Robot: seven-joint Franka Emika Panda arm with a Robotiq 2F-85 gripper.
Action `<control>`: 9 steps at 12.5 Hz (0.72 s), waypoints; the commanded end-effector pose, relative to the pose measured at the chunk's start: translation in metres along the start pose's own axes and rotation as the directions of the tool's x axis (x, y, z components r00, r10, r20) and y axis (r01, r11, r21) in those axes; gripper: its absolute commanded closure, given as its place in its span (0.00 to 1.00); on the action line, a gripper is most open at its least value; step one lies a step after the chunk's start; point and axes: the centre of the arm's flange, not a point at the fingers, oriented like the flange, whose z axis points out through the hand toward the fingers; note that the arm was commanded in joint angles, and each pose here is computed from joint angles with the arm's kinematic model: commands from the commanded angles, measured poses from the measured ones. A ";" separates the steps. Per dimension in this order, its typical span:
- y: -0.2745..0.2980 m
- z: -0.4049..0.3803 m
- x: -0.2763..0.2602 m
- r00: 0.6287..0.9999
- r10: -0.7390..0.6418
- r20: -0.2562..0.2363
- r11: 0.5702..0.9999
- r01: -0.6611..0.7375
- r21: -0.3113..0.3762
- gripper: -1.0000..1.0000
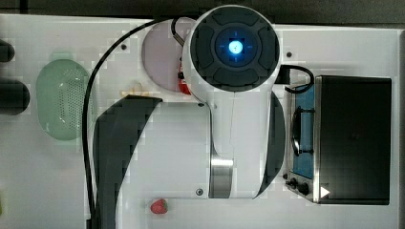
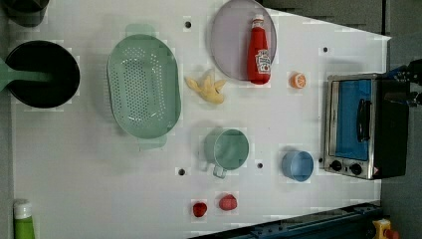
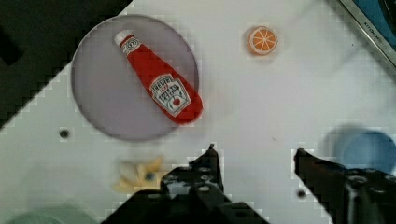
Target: Pick ketchup from plate and place it on table.
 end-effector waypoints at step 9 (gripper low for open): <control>0.034 -0.018 -0.032 0.996 -0.071 0.057 0.996 0.074 -0.048 0.00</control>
